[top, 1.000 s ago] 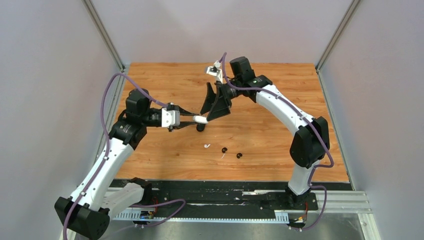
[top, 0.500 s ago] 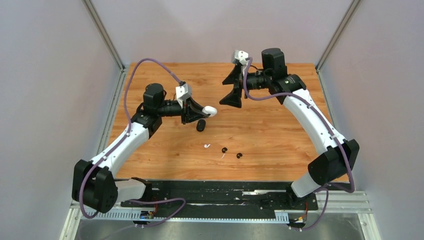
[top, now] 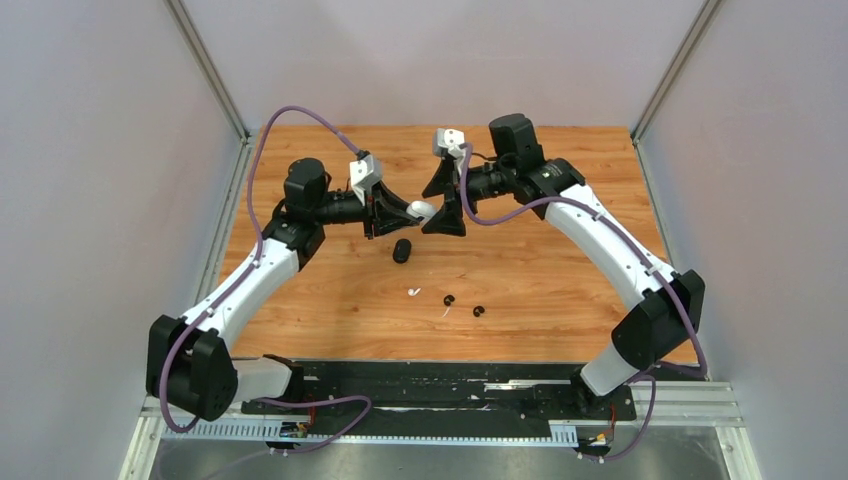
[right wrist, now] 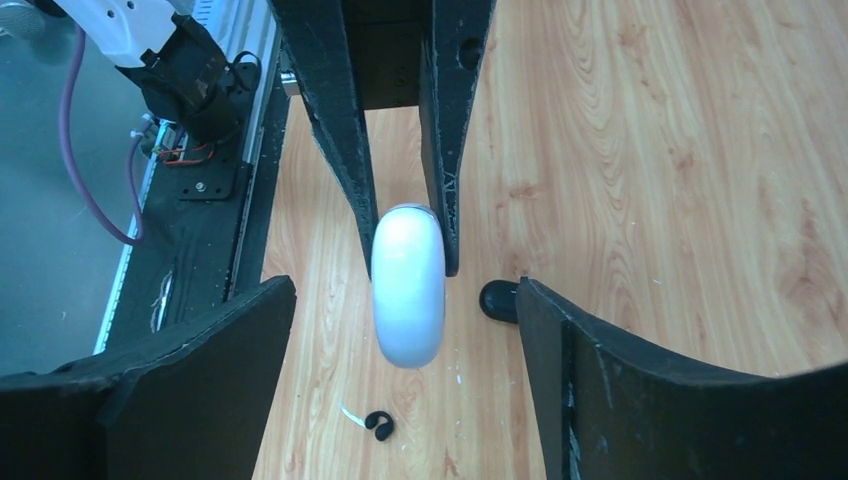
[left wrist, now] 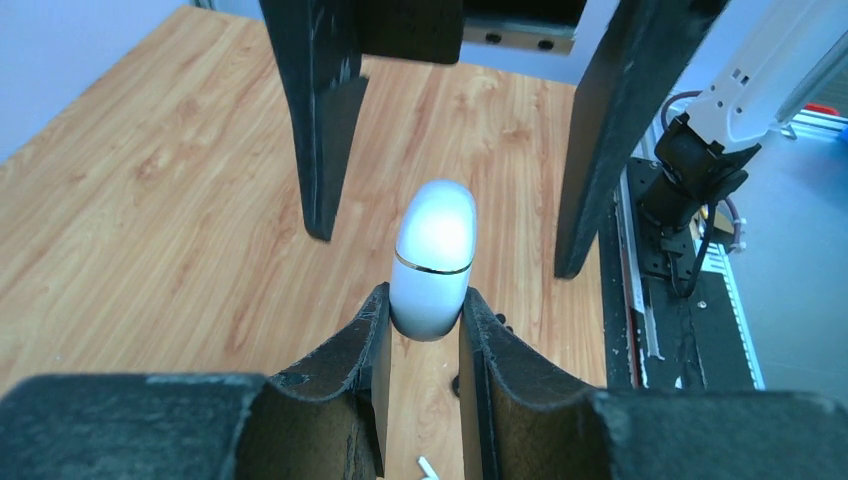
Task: Insert the wireless bluetooth earbuds into the charging case
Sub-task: Open the charging case.
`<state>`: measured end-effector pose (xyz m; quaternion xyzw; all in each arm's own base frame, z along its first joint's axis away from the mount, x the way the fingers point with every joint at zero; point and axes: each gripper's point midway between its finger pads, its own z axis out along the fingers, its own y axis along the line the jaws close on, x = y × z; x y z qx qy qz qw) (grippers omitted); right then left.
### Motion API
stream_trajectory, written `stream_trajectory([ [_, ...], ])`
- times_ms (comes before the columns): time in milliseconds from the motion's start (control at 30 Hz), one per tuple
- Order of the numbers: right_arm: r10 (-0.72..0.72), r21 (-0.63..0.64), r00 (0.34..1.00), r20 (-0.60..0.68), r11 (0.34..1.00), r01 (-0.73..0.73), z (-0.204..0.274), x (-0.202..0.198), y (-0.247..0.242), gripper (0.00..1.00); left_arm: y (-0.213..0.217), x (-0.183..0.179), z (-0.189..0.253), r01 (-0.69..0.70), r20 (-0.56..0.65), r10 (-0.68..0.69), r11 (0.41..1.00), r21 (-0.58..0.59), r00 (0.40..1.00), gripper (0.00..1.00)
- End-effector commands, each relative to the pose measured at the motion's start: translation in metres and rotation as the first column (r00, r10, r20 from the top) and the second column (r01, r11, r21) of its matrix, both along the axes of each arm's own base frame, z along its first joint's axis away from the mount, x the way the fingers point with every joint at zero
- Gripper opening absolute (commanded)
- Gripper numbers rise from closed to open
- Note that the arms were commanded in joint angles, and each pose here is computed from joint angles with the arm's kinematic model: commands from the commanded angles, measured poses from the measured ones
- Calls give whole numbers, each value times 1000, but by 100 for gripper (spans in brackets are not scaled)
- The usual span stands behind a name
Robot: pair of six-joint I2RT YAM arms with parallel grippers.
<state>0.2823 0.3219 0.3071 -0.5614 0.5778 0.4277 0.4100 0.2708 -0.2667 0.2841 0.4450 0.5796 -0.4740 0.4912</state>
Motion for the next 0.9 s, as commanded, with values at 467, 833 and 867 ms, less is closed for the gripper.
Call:
stream_trajectory([
  [467, -112, 61, 993, -45, 992, 114, 30, 46, -1, 66, -5, -15, 23, 80, 267, -83, 997, 20, 960, 0],
  [833, -85, 105, 990, -111, 990, 96, 41, 38, -7, 60, -6, -15, 22, 85, 288, -90, 996, 29, 953, 0],
  [867, -82, 111, 990, -118, 989, 95, 43, 37, -8, 60, -6, -15, 22, 86, 290, -90, 996, 29, 953, 0],
])
